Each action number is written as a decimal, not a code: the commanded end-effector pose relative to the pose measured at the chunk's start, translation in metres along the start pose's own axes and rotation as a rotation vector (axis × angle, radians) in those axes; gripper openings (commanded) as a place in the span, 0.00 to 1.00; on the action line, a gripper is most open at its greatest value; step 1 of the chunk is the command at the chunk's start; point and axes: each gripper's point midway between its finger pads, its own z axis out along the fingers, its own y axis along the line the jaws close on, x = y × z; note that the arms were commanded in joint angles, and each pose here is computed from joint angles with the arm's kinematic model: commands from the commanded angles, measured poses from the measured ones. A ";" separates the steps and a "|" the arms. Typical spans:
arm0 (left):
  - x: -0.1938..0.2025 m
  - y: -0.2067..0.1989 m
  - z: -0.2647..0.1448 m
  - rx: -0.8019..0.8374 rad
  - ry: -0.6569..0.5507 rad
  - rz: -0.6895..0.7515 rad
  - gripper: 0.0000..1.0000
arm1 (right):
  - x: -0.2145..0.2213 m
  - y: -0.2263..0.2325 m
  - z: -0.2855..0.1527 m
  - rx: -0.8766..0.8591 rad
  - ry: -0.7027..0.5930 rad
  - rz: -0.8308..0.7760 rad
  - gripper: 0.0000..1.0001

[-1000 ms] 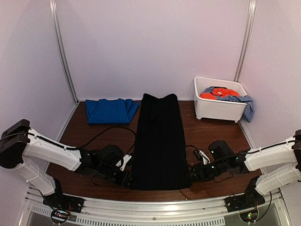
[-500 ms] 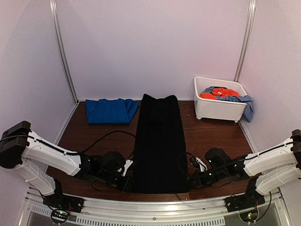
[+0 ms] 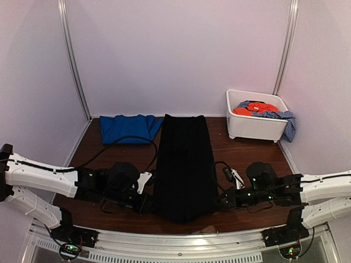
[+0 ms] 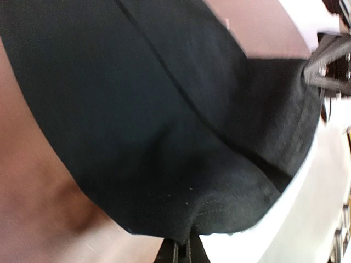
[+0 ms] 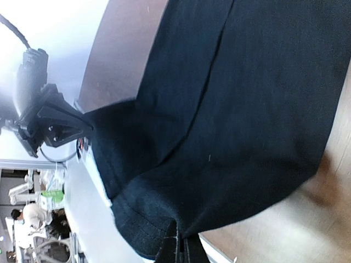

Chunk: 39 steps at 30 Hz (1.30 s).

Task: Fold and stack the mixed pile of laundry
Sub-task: Pick up the rectangle-folded T-shirt from the center of the board, then fold the rectangle-folded T-shirt at the center of the board.

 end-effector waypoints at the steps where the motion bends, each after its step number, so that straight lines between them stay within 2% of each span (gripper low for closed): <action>1: -0.055 0.003 -0.002 -0.024 -0.100 0.075 0.00 | -0.042 -0.011 -0.001 0.088 -0.078 -0.078 0.00; 7: -0.118 0.037 0.004 -0.093 -0.180 0.082 0.00 | -0.115 -0.032 -0.004 0.141 -0.188 -0.105 0.00; 11: -0.161 0.059 0.008 -0.143 -0.218 0.105 0.00 | -0.154 -0.042 0.004 0.151 -0.210 -0.126 0.00; 20: -0.224 0.111 0.031 -0.208 -0.260 0.094 0.00 | -0.237 -0.072 0.035 0.154 -0.251 -0.148 0.00; 26: -0.244 0.141 0.042 -0.219 -0.283 0.056 0.00 | -0.263 -0.089 0.056 0.145 -0.243 -0.146 0.00; 31: -0.242 0.168 0.054 -0.220 -0.262 0.014 0.00 | -0.267 -0.123 0.061 0.193 -0.244 -0.111 0.00; 34: -0.242 0.170 0.062 -0.205 -0.249 0.022 0.00 | -0.272 -0.129 0.059 0.175 -0.249 -0.098 0.00; 39: -0.248 0.157 0.056 -0.152 -0.280 0.050 0.00 | -0.279 -0.108 0.048 0.124 -0.279 -0.134 0.00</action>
